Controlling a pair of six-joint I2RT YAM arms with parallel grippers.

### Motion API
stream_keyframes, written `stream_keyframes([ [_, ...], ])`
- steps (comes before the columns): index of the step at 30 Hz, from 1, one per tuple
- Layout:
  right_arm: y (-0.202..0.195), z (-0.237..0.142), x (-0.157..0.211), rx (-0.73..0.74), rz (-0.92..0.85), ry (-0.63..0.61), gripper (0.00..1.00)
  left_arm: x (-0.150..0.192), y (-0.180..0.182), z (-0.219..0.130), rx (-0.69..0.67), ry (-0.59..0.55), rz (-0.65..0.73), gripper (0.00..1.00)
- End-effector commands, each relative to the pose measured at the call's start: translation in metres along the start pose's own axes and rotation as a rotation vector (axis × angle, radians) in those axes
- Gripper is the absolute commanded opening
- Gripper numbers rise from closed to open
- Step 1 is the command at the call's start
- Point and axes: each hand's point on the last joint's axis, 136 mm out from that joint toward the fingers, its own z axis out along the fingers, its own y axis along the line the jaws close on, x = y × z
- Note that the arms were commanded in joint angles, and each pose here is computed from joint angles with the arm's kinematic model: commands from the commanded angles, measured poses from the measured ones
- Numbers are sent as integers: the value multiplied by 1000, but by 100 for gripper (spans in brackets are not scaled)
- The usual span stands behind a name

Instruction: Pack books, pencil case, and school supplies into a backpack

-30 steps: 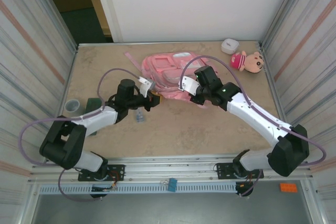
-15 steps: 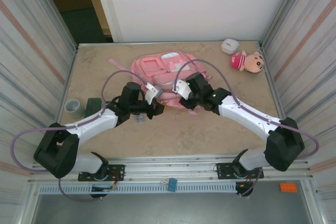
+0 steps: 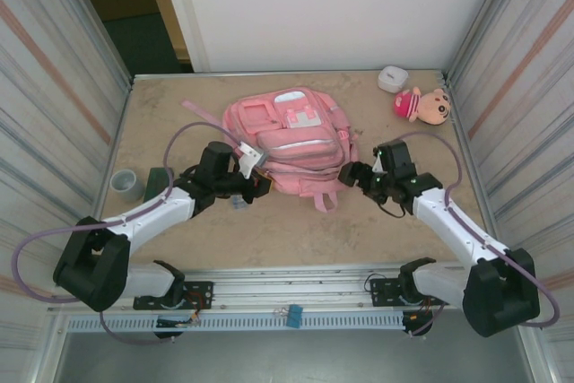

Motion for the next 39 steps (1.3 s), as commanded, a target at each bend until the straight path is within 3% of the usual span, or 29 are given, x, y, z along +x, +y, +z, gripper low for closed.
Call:
stream_keyframes([
  [1, 30, 9, 0, -168, 186, 45, 83, -22, -9, -5, 30, -69, 62, 0],
  [5, 42, 23, 4, -222, 226, 71, 83, -23, -10, -6, 33, -80, 53, 0],
  [7, 46, 28, 6, -238, 227, 79, 78, -24, -11, -5, 36, -83, 56, 0],
  [10, 51, 33, 7, -254, 218, 70, 42, -25, -15, -4, 48, -82, 50, 0],
  [13, 63, 29, 4, -295, 228, 29, 24, -23, -24, 0, 69, -66, 55, 0],
  [16, 76, 20, -1, -318, 195, -24, 10, -22, -43, 6, 107, -44, 77, 11],
  [22, 89, 13, 4, -306, 99, -33, 4, -35, -92, 17, 220, -60, 111, 22],
  [26, 86, 2, 7, -298, 18, -1, 2, -44, -110, 21, 257, -67, 142, 38],
  [29, 78, -14, 1, -275, -79, 30, 1, -44, -104, 17, 203, -66, 204, 47],
  [33, 61, -31, -9, -207, -187, 50, 0, -41, -95, 2, 122, -63, 404, 63],
  [36, 63, -40, -12, -242, -286, 71, 0, -43, -76, -6, 23, -117, 543, 72],
  [39, 70, -48, -15, -295, -354, 92, 0, -54, -50, -16, -47, -211, 583, 77],
])
